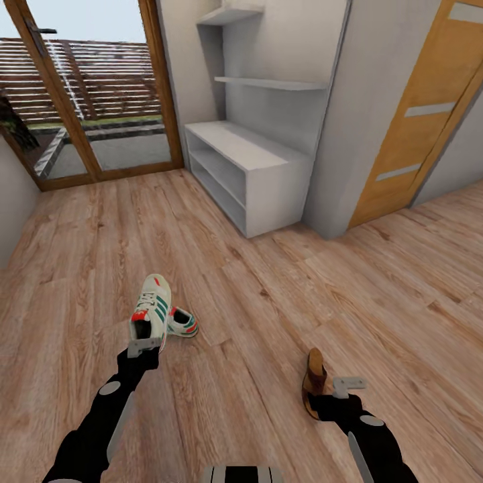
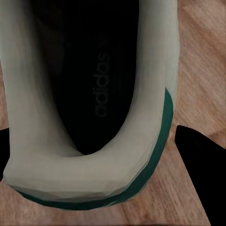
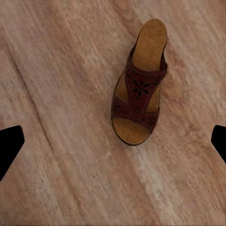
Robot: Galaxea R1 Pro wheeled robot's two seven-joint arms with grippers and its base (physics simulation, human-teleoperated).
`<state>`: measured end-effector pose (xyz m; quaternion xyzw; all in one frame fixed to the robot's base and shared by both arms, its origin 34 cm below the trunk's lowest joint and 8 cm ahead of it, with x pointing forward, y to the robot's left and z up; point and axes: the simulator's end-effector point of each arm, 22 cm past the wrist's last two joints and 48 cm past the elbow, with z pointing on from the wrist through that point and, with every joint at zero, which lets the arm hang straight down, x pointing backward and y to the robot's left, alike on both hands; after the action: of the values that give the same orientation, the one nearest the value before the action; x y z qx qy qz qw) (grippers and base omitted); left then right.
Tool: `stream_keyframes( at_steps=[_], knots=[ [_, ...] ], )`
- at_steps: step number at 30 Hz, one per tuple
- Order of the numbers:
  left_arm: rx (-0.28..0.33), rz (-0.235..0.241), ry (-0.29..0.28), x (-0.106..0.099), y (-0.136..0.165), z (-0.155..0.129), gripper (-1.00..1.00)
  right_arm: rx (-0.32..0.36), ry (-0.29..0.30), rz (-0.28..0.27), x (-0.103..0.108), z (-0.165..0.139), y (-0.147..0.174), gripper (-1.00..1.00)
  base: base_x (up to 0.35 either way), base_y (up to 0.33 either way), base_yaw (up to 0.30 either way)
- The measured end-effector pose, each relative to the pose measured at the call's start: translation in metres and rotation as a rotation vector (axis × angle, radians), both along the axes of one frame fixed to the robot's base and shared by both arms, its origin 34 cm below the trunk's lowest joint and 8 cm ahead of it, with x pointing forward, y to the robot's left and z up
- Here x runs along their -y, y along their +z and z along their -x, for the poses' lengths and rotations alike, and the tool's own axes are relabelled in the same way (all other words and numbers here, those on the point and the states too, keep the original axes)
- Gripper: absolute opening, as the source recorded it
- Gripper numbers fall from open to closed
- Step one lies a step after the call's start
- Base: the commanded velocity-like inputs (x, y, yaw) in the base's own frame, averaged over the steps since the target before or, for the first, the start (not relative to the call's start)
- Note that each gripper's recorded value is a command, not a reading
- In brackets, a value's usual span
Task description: Pick up the two gym shoes and the two sandals from the corridor floor and place them onto the hallstand (shoe rack) in the corridor, making sure they are on the rack and not on the floor. Arrange them so the two gym shoes are next to each other and the two sandals are next to each other.
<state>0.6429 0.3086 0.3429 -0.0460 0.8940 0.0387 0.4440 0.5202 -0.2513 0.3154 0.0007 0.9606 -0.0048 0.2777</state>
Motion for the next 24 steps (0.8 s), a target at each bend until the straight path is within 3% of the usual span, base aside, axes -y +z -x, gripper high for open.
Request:
stream_keyframes(
  at_steps=[24],
  knots=[
    [0.001,-0.001,-0.001,0.0000,0.0005,-0.0001,-1.00,0.000,0.000,0.001,0.0002,0.0001,0.0001,1.00,0.000,0.000,0.292]
  ],
)
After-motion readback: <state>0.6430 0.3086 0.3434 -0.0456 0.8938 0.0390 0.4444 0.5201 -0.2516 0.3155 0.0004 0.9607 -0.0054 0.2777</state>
